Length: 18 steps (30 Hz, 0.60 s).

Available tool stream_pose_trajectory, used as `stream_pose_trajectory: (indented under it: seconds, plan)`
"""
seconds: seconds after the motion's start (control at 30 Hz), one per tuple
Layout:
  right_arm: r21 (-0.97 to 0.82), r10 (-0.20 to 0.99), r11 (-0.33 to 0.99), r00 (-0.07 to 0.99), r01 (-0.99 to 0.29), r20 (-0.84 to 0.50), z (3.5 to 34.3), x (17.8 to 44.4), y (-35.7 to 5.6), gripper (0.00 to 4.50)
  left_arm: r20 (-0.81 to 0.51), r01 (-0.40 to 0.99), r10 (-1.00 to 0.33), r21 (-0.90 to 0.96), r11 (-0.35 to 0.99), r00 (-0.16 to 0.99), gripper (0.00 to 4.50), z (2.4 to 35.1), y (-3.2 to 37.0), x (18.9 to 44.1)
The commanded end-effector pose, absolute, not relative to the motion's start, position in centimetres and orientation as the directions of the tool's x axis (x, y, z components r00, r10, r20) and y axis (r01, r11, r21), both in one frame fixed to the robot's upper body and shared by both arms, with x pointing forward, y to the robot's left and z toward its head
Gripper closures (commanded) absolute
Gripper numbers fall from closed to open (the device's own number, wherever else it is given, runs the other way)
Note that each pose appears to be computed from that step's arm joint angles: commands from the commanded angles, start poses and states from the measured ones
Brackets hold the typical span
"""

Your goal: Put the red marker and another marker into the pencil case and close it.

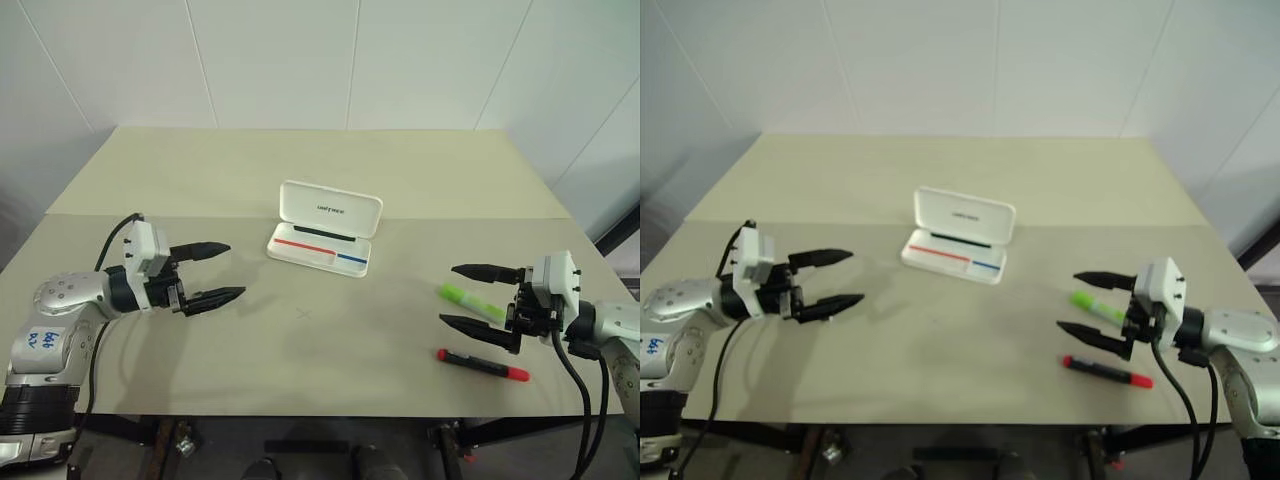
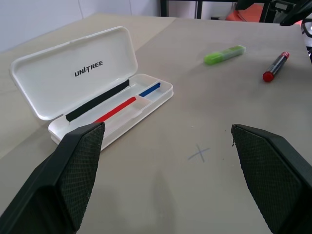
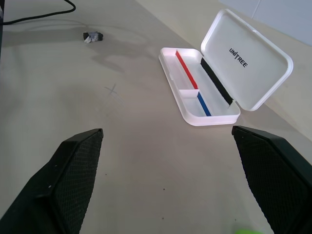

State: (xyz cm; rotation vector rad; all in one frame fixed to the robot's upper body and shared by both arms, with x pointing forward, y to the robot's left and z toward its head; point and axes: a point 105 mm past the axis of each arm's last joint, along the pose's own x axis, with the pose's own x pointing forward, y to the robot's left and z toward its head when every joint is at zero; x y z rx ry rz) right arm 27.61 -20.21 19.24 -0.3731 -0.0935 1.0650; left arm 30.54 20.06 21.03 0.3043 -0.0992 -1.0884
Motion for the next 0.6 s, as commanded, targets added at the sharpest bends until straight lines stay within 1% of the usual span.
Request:
stream_pose_trajectory:
  seconds: [0.03,0.2,0.3,0.43,0.6]
  plan:
    - [-0.373,0.876,0.418,0.476,-0.828,-0.074,19.8,27.9,-19.5,0.0,-0.058,0.848,-0.885,0.321,0.421,0.461,0.06,21.7,19.8,30.9]
    - [-0.347,0.887,0.413,0.458,-0.842,-0.056,20.1,28.1,-18.5,0.0,-0.062,0.866,-0.899,0.306,0.396,0.433,0.06,21.3,19.1,30.9]
    - [-0.344,0.889,0.409,0.455,-0.845,-0.062,20.6,29.0,-17.4,0.0,-0.059,0.863,-0.899,0.311,0.398,0.435,0.06,21.3,18.9,31.5]
    - [-0.343,0.919,0.342,0.387,-0.875,-0.073,21.3,29.6,-15.3,0.0,-0.041,0.862,-0.909,0.337,0.379,0.415,0.06,21.9,18.4,31.7]
    - [-0.361,0.935,0.289,0.342,-0.887,-0.09,21.6,30.6,-13.6,0.0,-0.026,0.849,-0.907,0.363,0.383,0.42,0.06,22.9,18.6,31.7]
